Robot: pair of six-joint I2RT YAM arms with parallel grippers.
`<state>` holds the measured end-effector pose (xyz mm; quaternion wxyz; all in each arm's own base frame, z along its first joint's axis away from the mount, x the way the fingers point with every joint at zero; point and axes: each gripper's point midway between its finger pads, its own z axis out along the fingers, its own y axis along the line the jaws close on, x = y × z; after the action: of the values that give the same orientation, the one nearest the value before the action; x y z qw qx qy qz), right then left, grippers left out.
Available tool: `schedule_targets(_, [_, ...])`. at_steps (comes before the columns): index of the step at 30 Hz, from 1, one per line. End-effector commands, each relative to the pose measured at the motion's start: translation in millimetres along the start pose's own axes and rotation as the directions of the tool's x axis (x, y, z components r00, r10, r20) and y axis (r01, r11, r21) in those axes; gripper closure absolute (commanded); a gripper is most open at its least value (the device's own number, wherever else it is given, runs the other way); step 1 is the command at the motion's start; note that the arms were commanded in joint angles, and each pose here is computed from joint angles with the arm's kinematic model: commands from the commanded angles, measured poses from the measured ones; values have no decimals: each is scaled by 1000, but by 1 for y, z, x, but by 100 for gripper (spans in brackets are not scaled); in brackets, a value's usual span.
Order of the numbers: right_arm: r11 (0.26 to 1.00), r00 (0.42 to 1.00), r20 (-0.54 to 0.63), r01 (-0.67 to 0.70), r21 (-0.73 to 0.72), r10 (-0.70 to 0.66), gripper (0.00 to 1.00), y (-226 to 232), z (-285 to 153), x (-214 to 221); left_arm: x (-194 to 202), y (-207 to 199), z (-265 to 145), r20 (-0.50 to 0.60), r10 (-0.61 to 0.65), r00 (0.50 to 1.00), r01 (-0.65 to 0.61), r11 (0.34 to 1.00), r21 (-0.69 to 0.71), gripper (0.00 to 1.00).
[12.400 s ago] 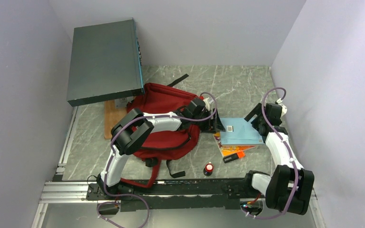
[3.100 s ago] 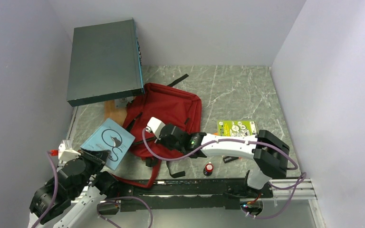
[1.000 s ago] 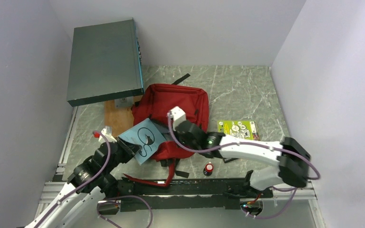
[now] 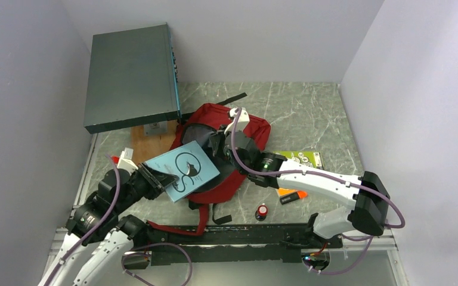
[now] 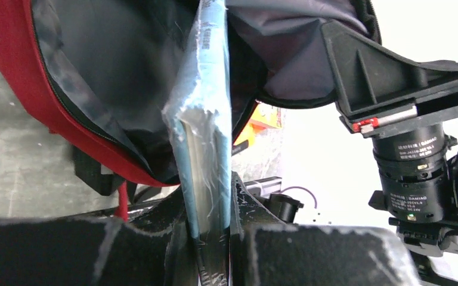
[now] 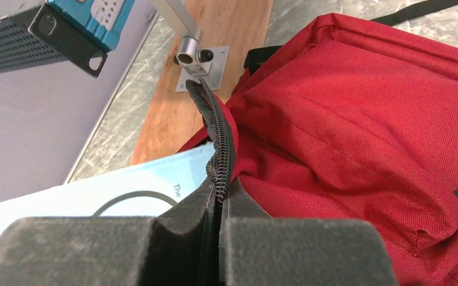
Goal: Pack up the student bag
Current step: Place the book in the student bag.
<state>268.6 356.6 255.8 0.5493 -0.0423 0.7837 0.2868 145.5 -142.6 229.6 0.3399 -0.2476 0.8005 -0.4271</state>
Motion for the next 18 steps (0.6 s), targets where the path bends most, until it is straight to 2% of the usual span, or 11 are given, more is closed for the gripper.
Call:
schedule_targets(1, [986, 976, 144, -158, -47, 163, 100, 16, -12, -52, 3, -24, 6, -31, -187, 982, 190, 972, 137, 100])
schedule_targets(5, [980, 968, 157, -189, -69, 198, 100, 17, -16, -56, 4, -11, 21, -22, -321, 947, 320, 931, 175, 100])
schedule_targets(8, [977, 966, 151, -198, -76, 208, 100, 20, -17, -57, -2, 1, 30, 25, -378, 926, 367, 912, 184, 100])
schedule_targets(14, [968, 964, 121, -223, -111, 236, 100, 28, -17, -53, -11, -3, 57, 40, -415, 909, 386, 876, 290, 100])
schedule_targets(17, [966, 967, 89, -229, -120, 240, 100, 30, -18, -47, -20, -19, 64, 57, -389, 919, 341, 861, 378, 100])
schedule_targets(18, [965, 968, 78, -229, -130, 240, 100, 33, -19, -46, -26, -19, 67, 96, -384, 918, 322, 866, 383, 100])
